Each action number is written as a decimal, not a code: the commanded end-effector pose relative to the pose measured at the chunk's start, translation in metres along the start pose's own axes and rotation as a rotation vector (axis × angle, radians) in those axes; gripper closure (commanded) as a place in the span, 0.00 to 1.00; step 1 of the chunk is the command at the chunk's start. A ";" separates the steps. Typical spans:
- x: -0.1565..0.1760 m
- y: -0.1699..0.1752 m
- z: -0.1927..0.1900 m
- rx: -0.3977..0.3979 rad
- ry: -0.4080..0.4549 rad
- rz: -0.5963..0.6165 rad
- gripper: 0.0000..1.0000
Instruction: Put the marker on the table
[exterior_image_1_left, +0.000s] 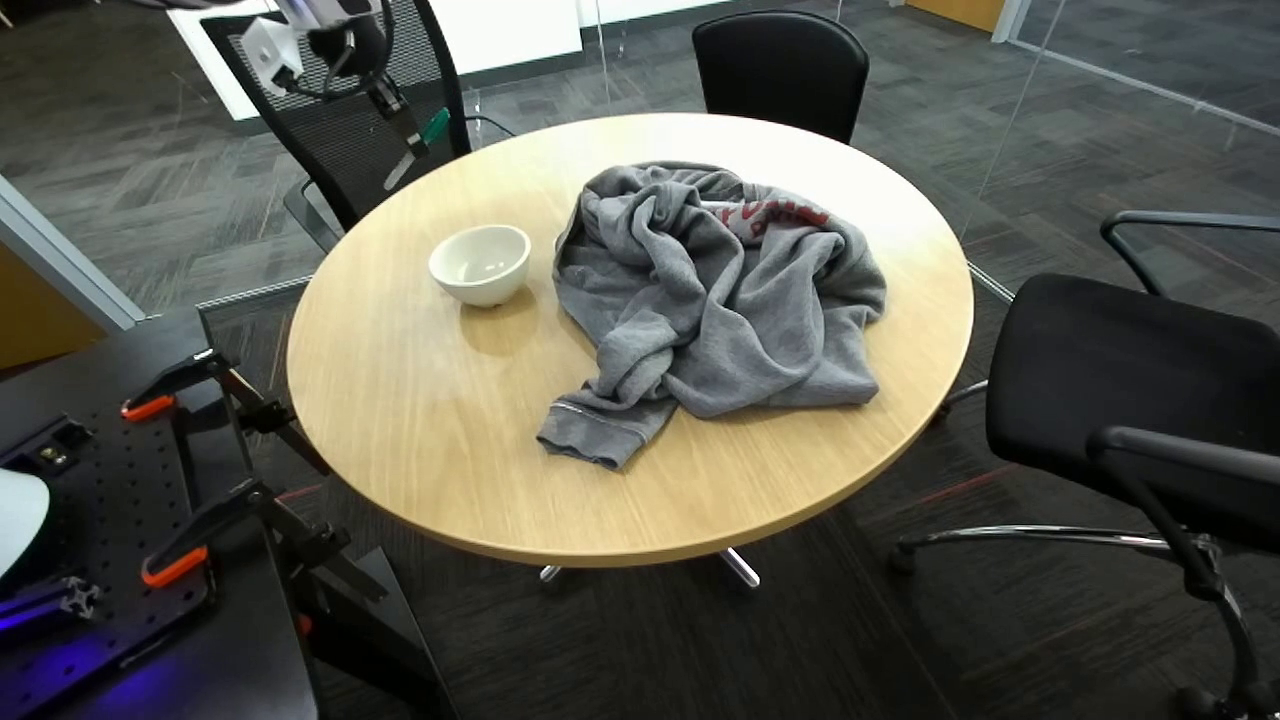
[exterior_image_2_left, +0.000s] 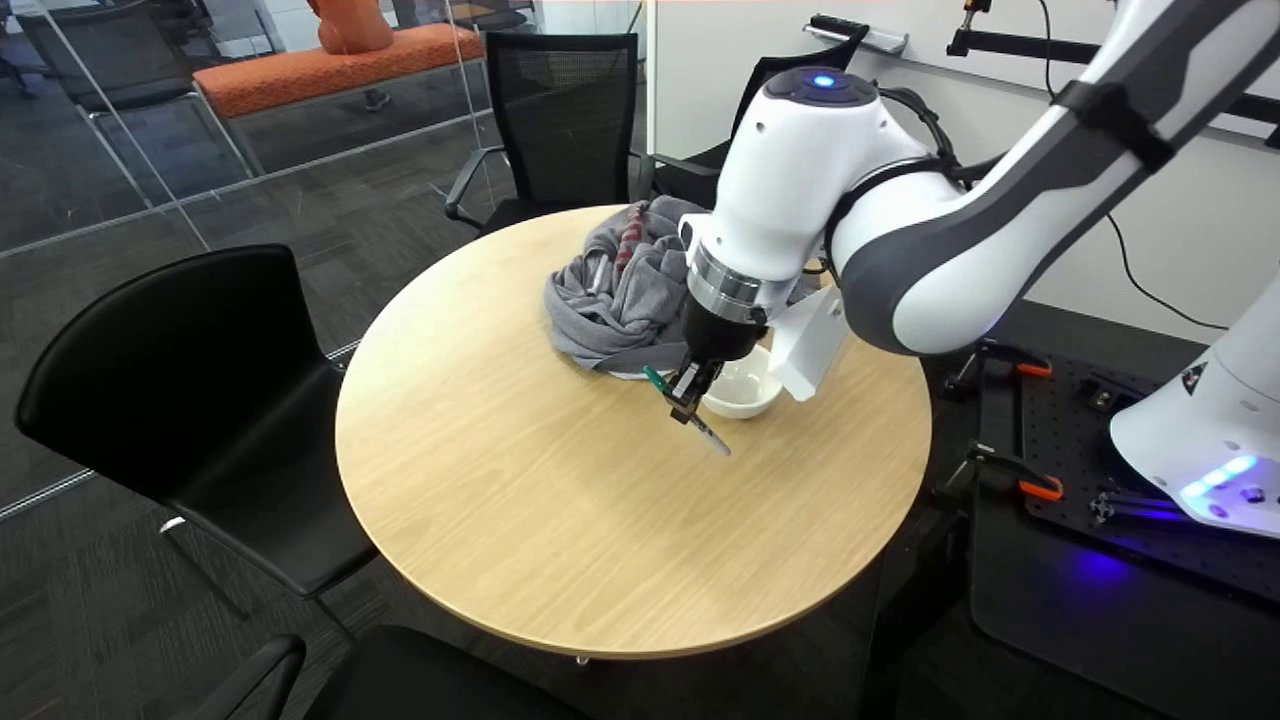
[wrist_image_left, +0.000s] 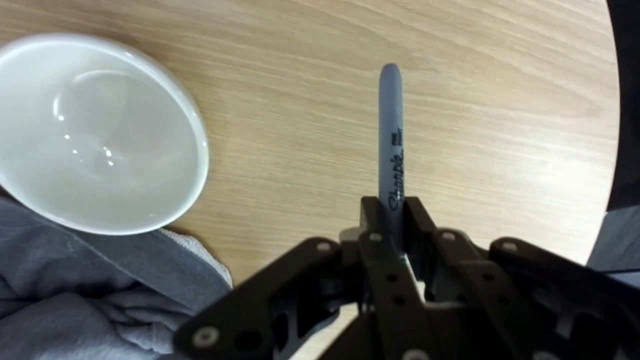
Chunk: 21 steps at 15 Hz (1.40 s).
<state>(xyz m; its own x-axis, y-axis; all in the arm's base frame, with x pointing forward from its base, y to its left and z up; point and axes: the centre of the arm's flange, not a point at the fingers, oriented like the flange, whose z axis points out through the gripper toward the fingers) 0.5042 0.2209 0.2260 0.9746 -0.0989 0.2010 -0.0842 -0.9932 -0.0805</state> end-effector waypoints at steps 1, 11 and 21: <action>0.031 0.002 0.028 -0.033 -0.074 -0.014 0.96; 0.035 0.009 0.108 -0.058 -0.198 -0.005 0.96; 0.027 0.009 0.102 -0.068 -0.175 -0.001 0.23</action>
<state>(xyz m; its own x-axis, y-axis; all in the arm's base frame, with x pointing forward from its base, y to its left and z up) 0.5565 0.2145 0.1115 0.9950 -0.0991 0.0121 -0.0990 -0.9950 -0.0099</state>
